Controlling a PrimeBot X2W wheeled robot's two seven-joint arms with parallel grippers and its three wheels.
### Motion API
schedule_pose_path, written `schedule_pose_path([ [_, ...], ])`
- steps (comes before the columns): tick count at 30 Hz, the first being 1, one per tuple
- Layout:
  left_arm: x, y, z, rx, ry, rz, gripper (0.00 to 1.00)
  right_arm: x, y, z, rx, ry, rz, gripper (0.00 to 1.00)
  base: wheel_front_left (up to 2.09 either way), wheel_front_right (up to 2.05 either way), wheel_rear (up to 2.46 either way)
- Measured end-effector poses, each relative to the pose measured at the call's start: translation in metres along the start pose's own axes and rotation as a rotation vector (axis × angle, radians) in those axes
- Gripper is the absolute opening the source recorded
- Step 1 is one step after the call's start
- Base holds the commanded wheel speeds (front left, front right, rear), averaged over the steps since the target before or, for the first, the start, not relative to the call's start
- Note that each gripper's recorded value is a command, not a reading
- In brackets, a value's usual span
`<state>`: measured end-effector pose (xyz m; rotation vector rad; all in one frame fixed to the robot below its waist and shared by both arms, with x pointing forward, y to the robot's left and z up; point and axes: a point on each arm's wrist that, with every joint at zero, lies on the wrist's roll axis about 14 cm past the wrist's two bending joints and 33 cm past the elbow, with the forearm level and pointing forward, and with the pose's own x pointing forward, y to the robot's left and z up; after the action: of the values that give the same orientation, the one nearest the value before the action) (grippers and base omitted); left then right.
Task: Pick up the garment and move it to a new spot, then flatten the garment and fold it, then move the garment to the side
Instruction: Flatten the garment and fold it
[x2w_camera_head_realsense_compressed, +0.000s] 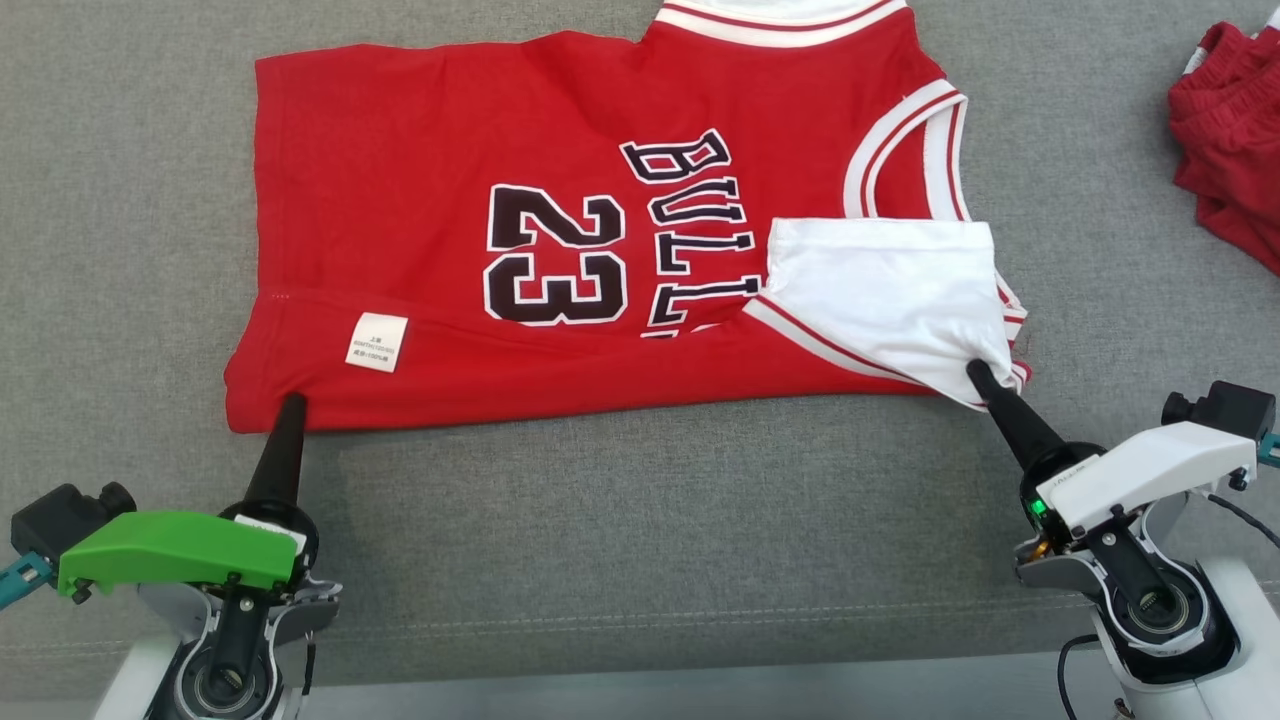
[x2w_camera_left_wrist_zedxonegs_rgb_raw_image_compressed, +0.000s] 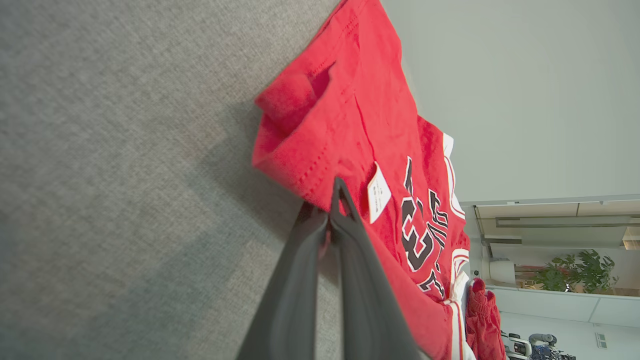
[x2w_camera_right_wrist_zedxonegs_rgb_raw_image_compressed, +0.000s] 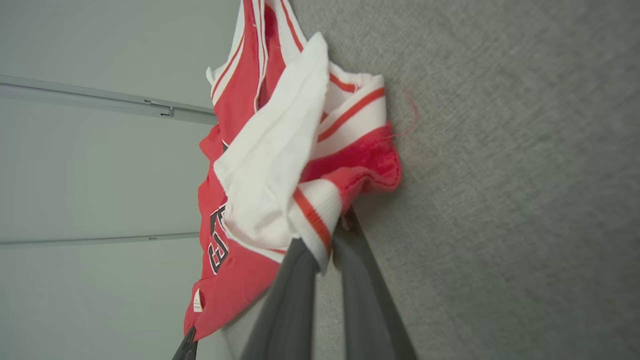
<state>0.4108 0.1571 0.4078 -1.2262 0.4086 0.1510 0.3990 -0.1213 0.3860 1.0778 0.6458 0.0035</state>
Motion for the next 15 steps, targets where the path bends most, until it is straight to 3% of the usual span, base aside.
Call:
schedule_pose_path([
  [15,-0.020,0.014,-0.006,-0.026,-0.024,0.043,0.00,-0.020,-0.016,0.009,0.006,-0.036,-0.041,0.00,0.00,0.00,0.00],
])
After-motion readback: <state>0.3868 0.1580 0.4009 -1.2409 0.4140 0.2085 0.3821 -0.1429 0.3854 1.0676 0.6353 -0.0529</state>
